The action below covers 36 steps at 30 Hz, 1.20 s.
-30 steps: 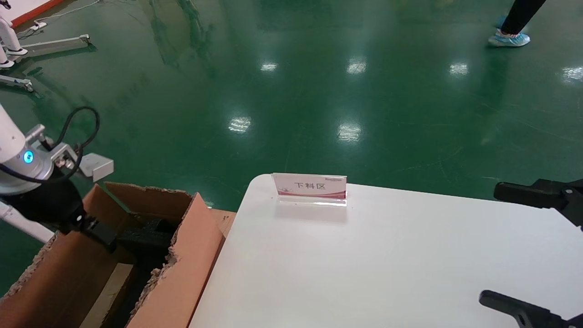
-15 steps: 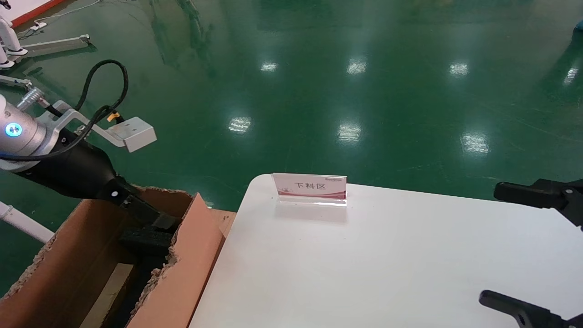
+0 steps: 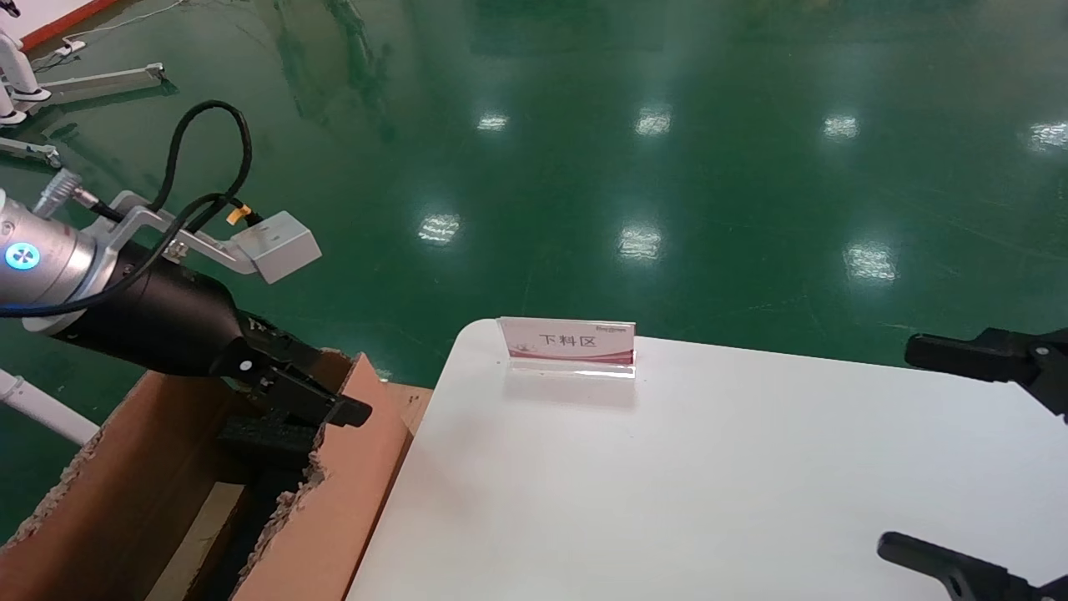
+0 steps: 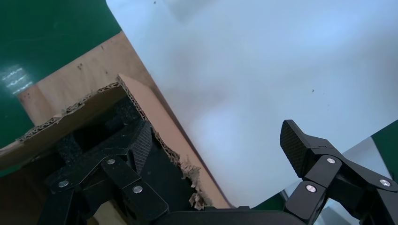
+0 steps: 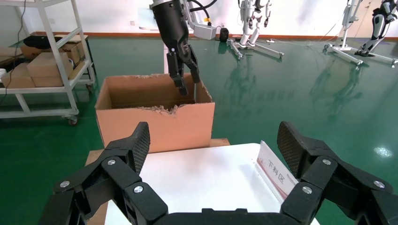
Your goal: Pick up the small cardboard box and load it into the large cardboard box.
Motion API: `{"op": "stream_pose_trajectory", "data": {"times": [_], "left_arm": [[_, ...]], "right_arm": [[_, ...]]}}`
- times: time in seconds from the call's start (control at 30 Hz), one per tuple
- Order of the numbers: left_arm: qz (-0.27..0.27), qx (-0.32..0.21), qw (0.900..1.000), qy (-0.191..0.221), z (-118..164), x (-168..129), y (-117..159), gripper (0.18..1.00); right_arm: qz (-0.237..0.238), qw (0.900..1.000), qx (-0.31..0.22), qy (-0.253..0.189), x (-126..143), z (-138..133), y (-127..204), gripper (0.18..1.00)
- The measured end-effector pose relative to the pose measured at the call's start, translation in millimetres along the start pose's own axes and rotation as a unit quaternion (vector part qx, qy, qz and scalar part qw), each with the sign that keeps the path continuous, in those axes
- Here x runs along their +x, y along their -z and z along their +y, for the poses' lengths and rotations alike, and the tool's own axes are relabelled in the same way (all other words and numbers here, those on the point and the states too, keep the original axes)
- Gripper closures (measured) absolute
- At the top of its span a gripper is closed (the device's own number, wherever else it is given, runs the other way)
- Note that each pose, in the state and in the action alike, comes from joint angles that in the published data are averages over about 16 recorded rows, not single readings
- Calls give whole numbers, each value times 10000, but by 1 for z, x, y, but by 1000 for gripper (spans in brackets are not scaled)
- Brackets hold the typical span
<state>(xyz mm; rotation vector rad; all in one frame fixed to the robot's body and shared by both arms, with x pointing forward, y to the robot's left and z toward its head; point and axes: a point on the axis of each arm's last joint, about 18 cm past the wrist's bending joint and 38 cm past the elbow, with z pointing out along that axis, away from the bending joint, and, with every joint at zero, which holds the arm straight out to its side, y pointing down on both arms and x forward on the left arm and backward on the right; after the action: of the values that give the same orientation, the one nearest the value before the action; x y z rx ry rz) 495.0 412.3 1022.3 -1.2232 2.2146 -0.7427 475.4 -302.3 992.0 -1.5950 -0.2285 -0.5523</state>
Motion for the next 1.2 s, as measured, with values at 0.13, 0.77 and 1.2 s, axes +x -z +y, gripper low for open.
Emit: {"op": "stream_pose_trajectory", "data": {"times": [0.13,0.77,1.2], "left_arm": [[64,-15,9999,-136,-5,4,-3,189],[832,268,9912,-991,-31,38,-25,189],[1424,621,9759,-1530,-43,62,-37,189]], "right_arm": [[0,10000,0,0,0,0,0,184],[0,10000,0,0,0,0,0,184],[0,10000,0,0,0,0,0,184]]}}
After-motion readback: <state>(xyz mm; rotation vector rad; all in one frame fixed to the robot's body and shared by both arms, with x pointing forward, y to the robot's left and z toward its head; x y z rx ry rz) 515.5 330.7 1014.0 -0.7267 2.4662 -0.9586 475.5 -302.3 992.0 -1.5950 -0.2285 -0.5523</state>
